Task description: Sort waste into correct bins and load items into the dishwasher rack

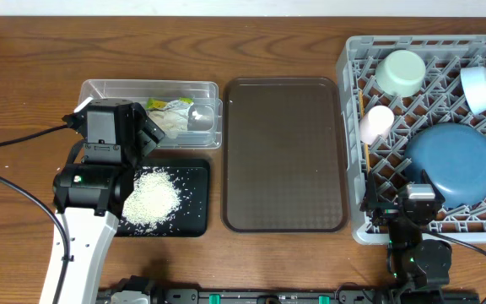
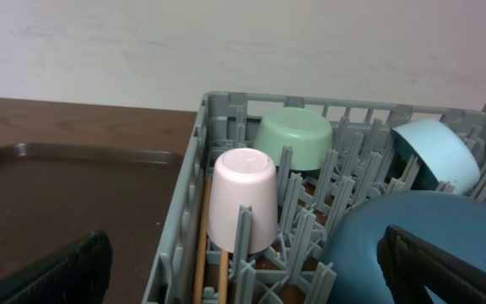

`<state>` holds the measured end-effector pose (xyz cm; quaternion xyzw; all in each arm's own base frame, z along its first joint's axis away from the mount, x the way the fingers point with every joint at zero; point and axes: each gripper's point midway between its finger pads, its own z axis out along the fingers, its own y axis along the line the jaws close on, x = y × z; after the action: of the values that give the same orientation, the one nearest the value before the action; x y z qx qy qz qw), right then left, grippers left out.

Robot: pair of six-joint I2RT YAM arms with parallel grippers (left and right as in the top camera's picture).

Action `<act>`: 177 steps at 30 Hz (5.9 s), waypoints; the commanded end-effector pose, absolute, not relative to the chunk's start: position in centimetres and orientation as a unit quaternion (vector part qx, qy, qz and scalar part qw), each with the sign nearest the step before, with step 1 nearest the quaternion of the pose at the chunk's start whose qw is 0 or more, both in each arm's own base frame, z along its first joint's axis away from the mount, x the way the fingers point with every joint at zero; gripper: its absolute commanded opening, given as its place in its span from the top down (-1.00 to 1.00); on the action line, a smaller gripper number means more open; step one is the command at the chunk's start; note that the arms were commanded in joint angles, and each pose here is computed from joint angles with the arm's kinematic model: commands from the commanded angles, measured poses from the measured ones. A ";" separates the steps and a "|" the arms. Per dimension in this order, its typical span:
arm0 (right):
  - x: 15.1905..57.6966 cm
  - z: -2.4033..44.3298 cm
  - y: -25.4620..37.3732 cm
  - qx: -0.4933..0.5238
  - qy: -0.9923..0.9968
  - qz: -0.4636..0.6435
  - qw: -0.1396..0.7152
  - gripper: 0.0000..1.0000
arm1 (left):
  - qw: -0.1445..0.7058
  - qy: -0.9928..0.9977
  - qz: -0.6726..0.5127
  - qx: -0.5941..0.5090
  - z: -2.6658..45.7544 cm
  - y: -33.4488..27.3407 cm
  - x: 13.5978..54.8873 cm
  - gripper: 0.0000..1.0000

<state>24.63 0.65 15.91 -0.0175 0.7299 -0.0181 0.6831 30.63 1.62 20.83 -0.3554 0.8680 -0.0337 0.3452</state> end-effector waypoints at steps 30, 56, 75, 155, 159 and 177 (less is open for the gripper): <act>24.6 15.9 0.1 -0.003 0.729 -0.023 0.684 -0.99 | 0.292 0.869 -0.031 -0.399 15.2 2.1 22.8 -0.90; 24.6 15.9 0.1 -0.003 0.729 -0.023 0.684 -0.98 | 0.426 0.798 -0.121 -0.409 5.1 2.0 22.7 -0.90; 24.6 15.9 0.1 -0.003 0.729 -0.023 0.684 -0.98 | 0.516 0.771 -0.135 -0.348 8.1 2.0 23.7 -0.90; 24.6 15.9 0.1 -0.003 0.729 -0.023 0.684 -0.99 | 0.634 0.773 0.005 0.011 13.5 -0.4 24.0 -0.90; 24.6 15.9 0.1 -0.003 0.729 -0.023 0.684 -0.99 | 0.634 0.773 0.005 0.011 13.5 -0.4 24.0 -0.90; 24.6 15.9 0.1 -0.003 0.729 -0.023 0.684 -0.98 | 0.634 0.773 0.005 0.011 13.5 -0.4 24.0 -0.90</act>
<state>24.63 0.47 15.96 -0.0138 0.7293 -0.0219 0.6837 23.91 -0.36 14.91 0.0040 0.7652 0.0037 0.6438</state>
